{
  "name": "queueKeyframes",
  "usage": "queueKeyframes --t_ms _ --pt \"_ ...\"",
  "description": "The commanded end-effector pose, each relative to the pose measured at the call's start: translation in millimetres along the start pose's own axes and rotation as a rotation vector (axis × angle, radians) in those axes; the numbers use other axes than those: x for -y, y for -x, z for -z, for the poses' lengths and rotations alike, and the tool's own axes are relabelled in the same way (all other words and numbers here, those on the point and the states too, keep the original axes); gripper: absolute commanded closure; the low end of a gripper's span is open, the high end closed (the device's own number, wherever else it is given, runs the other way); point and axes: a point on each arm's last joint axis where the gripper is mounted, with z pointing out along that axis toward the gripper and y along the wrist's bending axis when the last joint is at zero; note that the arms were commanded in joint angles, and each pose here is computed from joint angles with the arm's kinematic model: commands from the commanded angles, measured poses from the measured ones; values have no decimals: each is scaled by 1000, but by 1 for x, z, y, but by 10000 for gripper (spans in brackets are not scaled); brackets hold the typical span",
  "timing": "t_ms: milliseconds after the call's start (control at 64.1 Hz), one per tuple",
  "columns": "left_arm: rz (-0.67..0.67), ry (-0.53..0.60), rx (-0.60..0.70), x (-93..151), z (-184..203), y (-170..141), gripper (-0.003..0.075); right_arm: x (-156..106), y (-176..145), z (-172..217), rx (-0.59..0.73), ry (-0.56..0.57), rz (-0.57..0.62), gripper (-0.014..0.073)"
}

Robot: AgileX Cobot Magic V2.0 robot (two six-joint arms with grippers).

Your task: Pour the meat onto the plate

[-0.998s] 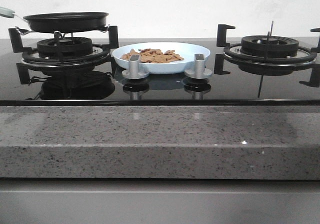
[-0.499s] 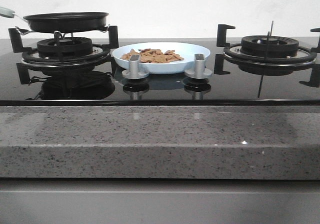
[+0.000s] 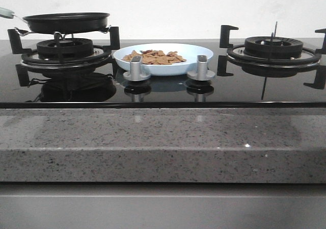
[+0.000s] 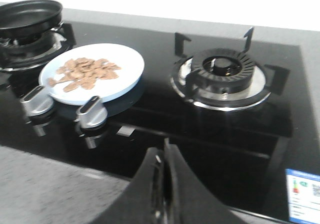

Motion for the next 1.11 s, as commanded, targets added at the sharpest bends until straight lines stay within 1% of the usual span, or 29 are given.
queueKeyframes --t_ms 0,94,203,312,406,546,733,1092 --pt "16 15 102 -1 1 7 741 5 4 3 158 -54 9 656" --pt "16 15 102 -1 1 7 741 11 -16 10 200 -110 -6 656" --pt "16 15 102 -1 1 7 741 16 -52 13 187 -172 -16 656" --pt "16 15 102 -1 1 7 741 18 -86 12 167 -187 -21 656" --pt "16 15 102 -1 1 7 741 19 -104 12 164 -188 -21 656" --pt "16 15 102 -1 1 7 741 19 -118 13 192 -187 -18 656" --pt "16 15 102 -1 1 7 741 21 -132 7 196 -192 -20 656" --pt "16 15 102 -1 1 7 741 21 -132 7 191 -191 -20 656"
